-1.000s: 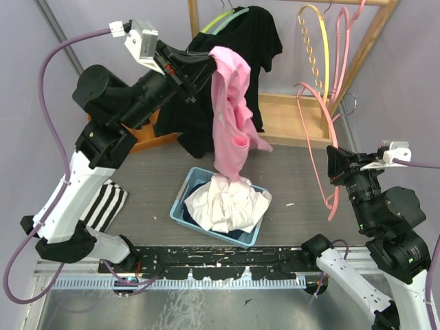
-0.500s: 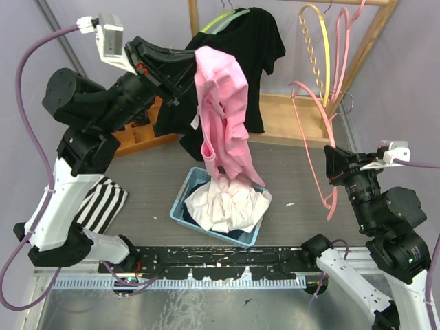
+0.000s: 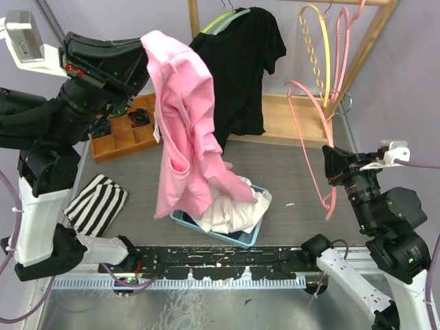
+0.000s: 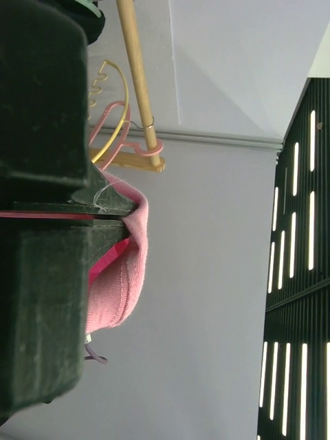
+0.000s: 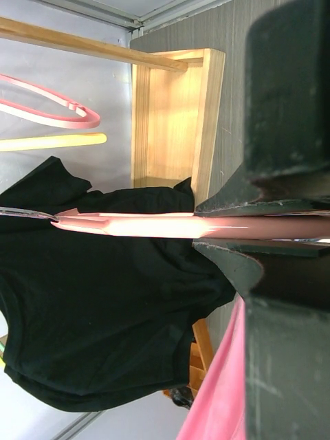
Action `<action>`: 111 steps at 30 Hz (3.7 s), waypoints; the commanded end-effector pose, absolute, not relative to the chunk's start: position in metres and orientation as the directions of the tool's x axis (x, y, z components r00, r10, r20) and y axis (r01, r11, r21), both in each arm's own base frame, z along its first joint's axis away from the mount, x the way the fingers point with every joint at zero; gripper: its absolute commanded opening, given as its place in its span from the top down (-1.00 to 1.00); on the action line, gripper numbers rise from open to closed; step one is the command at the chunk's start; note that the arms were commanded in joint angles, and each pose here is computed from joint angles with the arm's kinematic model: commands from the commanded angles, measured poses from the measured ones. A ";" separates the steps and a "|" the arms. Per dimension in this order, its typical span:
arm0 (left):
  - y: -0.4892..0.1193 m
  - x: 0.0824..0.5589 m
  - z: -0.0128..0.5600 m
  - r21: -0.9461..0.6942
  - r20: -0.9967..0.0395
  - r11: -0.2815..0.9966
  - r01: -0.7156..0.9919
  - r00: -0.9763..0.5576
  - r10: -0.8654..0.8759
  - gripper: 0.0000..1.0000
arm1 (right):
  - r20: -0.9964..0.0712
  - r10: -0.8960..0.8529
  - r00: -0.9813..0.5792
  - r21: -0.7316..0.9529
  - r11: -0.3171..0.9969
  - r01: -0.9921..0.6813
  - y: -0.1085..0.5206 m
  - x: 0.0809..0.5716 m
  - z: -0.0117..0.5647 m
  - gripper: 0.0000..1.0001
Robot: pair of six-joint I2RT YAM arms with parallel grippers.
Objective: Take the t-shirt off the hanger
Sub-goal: Place the T-shirt in the bin, then place the hanger on the clothesline.
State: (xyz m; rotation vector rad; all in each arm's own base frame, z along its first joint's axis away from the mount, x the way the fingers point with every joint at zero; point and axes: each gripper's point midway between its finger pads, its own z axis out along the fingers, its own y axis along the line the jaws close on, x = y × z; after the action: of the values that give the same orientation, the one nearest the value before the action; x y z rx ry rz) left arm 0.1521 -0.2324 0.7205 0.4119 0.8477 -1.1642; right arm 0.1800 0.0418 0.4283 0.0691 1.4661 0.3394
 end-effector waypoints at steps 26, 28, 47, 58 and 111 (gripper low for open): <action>-0.322 0.219 0.471 -0.304 -0.941 0.596 0.743 -0.137 -0.309 1.00 | -0.955 0.277 0.106 0.250 0.944 -0.216 0.061 0.209 0.441 0.99; -0.318 0.206 0.464 -0.301 -0.946 0.594 0.746 -0.154 -0.285 1.00 | -0.957 0.272 0.104 0.246 0.946 -0.213 0.064 0.215 0.440 0.99; -0.286 0.138 0.318 -0.432 -0.845 0.610 0.664 -0.535 -0.016 1.00 | -0.966 0.239 0.101 0.215 0.956 -0.200 0.082 0.255 0.432 0.98; -0.312 0.184 0.203 -0.206 -0.812 0.788 0.580 -0.550 0.193 1.00 | -0.964 0.245 0.101 0.216 0.948 -0.232 0.090 0.257 0.439 0.99; -0.225 0.170 0.288 -0.249 -0.960 0.798 0.549 -0.250 -0.127 -0.80 | -0.956 0.160 0.245 0.134 0.984 -0.119 0.086 0.442 0.563 0.99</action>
State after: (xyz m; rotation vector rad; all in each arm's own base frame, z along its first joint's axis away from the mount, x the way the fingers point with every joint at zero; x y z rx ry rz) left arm 0.1561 -0.2333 0.2627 0.4186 1.8188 -0.6961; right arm 0.4465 0.0834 0.5062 0.0547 1.4811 0.1158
